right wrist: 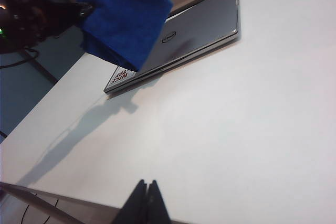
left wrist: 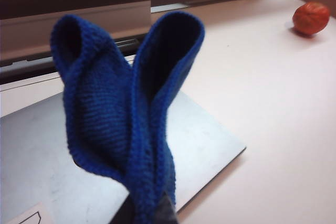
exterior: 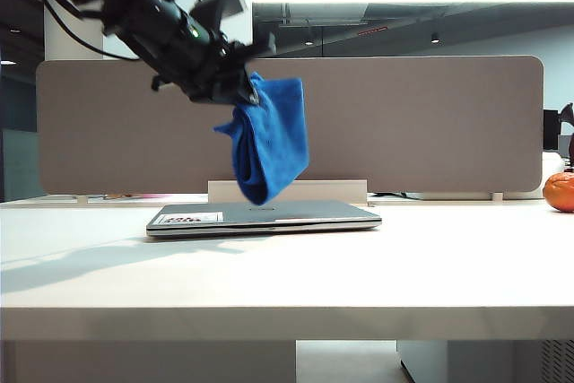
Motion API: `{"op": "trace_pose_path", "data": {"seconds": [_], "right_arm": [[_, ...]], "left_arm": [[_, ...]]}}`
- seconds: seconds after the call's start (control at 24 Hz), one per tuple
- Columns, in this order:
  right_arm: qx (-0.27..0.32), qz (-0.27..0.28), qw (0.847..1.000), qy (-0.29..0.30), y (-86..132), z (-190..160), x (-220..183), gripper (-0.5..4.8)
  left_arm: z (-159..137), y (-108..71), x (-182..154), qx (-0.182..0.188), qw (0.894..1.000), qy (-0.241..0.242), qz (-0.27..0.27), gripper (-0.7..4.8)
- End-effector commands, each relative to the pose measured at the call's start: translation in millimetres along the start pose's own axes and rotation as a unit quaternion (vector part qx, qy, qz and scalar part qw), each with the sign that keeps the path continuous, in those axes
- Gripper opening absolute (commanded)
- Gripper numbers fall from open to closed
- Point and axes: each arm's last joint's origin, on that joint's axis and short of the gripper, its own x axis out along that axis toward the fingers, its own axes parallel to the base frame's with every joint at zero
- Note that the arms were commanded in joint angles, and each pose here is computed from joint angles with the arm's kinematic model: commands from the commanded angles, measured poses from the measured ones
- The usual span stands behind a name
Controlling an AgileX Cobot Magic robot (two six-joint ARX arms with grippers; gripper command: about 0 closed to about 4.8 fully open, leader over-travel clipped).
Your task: Pick up the blue rag and put it over the laptop.
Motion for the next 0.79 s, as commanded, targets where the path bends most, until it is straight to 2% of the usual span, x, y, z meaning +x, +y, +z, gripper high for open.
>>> {"op": "trace_pose_path", "data": {"seconds": [0.04,0.21,0.42,0.54,0.79], "right_arm": [[-0.004,0.001,1.0,-0.004,0,0,0,0.0],[-0.004,0.001,1.0,-0.004,0,0,0,0.0],[-0.004,0.001,1.0,-0.004,0,0,0,0.0],[-0.004,0.001,1.0,-0.004,0,0,0,0.0],[-0.004,0.001,1.0,-0.004,0,0,0,0.0]], "left_arm": [[5,1.8,19,0.008,1.0,-0.011,0.001,-0.06],[8,5.4,52,0.008,1.0,-0.013,0.001,-0.06],[7,12.5,87,0.004,1.0,0.014,0.006,-0.06],[-3,20.7,100,0.0,0.998,0.053,0.044,-0.06],[-12,36.1,99,-0.003,0.991,0.086,0.106,-0.06]]}}
